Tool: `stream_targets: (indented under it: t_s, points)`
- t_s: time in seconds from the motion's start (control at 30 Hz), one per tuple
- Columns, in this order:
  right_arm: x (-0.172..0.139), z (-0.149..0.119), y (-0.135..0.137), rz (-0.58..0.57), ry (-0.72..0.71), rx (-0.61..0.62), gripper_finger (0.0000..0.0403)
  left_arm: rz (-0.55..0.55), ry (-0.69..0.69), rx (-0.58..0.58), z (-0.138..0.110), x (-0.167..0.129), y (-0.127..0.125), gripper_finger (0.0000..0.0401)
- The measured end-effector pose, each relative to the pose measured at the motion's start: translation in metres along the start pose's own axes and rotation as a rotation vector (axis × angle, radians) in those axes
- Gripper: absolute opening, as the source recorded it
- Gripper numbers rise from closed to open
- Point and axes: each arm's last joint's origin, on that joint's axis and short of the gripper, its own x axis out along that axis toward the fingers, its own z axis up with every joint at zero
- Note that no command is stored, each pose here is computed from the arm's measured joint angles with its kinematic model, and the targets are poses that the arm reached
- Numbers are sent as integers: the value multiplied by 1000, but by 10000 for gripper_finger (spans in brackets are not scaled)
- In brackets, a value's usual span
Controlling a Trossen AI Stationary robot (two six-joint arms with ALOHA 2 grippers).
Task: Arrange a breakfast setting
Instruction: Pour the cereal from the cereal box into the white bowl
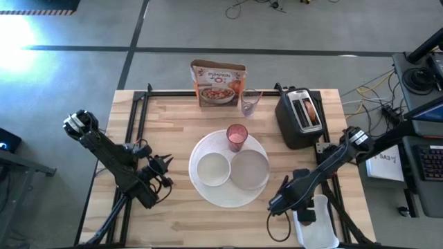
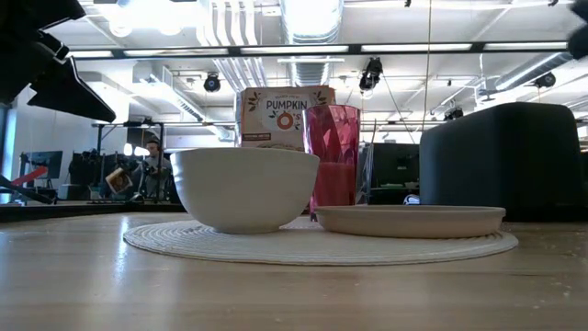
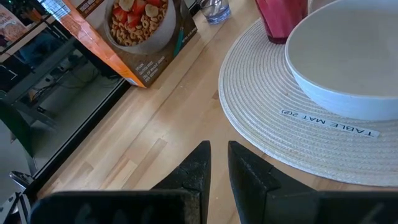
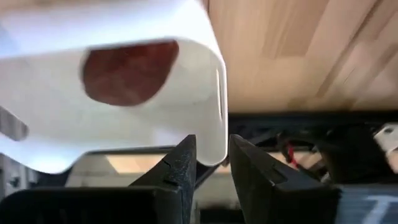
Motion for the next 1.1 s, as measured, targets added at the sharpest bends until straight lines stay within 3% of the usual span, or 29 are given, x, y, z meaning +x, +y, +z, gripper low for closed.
stream_targets:
  t_s: [0.2, 0.43, 0.63, 0.87, 1.1]
  points:
    - [-26, 2, -6, -217, -316, 36, 73, 16, -26, 20, 2, 2, 0, 38]
    - [-53, -1, -26, -442, -591, 111, 86, 78, -211, -12, 12, 5, 2, 38]
    - [-72, -8, -53, -449, -658, 179, 115, 89, -211, -121, 40, 3, -1, 38]
    - [-95, -14, -99, -530, -757, 306, 149, 191, -177, -40, 94, 11, 7, 39]
    - [-116, -21, -157, -515, -880, 490, 164, 305, 40, -41, 131, 35, 43, 39]
